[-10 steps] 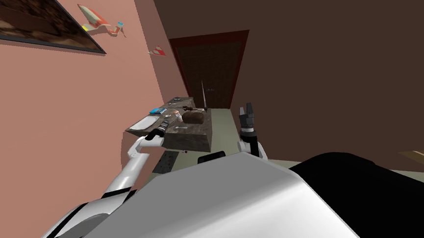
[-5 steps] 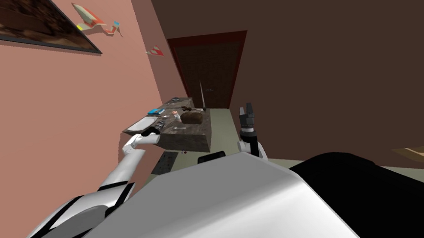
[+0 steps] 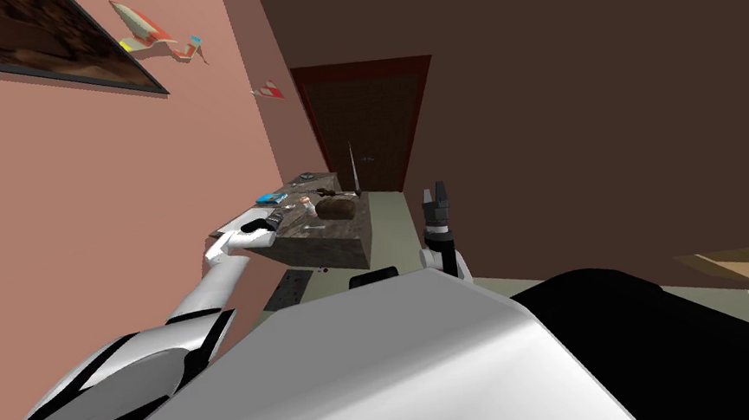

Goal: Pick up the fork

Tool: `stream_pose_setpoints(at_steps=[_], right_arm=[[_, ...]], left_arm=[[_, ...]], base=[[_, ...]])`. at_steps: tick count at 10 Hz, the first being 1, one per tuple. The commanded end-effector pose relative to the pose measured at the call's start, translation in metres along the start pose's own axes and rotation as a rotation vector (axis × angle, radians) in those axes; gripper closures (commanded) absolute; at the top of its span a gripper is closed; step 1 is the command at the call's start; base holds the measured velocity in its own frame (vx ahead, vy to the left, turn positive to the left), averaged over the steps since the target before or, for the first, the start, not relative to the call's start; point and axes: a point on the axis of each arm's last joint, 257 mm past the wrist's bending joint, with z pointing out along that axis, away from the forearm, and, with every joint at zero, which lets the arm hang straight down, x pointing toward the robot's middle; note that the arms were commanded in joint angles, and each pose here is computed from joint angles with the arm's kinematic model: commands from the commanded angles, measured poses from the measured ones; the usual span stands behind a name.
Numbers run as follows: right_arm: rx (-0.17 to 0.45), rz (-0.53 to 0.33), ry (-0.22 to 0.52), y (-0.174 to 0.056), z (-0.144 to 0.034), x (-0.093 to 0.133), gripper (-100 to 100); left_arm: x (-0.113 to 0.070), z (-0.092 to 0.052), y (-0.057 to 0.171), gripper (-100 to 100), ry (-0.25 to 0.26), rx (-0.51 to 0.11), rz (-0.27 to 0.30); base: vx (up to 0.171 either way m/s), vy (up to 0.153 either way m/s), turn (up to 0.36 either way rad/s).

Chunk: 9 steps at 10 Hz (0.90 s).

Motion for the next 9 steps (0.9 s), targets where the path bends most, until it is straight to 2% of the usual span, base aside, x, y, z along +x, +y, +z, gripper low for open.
stream_pose_setpoints(at_steps=[1,2,3,4,5,6,7,8,9], right_arm=[[0.0,0.0,0.0,0.0,0.0,0.0,0],[0.0,0.0,0.0,0.0,0.0,0.0,0],[0.0,0.0,0.0,0.0,0.0,0.0,0],[0.0,0.0,0.0,0.0,0.0,0.0,0],[0.0,0.0,0.0,0.0,0.0,0.0,0],[0.0,0.0,0.0,0.0,0.0,0.0,0],[0.0,0.0,0.0,0.0,0.0,0.0,0],[0.0,0.0,0.0,0.0,0.0,0.0,0],[0.0,0.0,0.0,0.0,0.0,0.0,0]], left_arm=[[-0.002,0.005,0.021,-100,0.005,-0.048,-0.004],[-0.017,0.007,0.023,-100,0.003,-0.09,-0.009],[-0.015,0.009,0.039,-100,0.008,-0.124,-0.013],[-0.028,0.01,0.037,-100,0.008,-0.153,-0.021],[-0.026,0.01,0.051,-100,0.015,-0.187,-0.025],[-0.025,0.011,0.056,-100,0.016,-0.197,-0.026],[-0.034,0.01,0.061,-100,0.026,-0.243,-0.039],[-0.033,0.011,0.072,-100,0.03,-0.265,-0.043],[-0.041,0.01,0.071,-100,0.04,-0.293,-0.056]], base=[[0.002,-0.01,0.0],[0.002,-0.02,-0.061],[0.004,-0.019,-0.041],[0.008,-0.027,-0.073],[0.005,-0.024,-0.038],[0.0,-0.013,0.015],[0.002,-0.024,-0.077],[0.006,-0.021,-0.045],[0.013,-0.029,-0.079]])
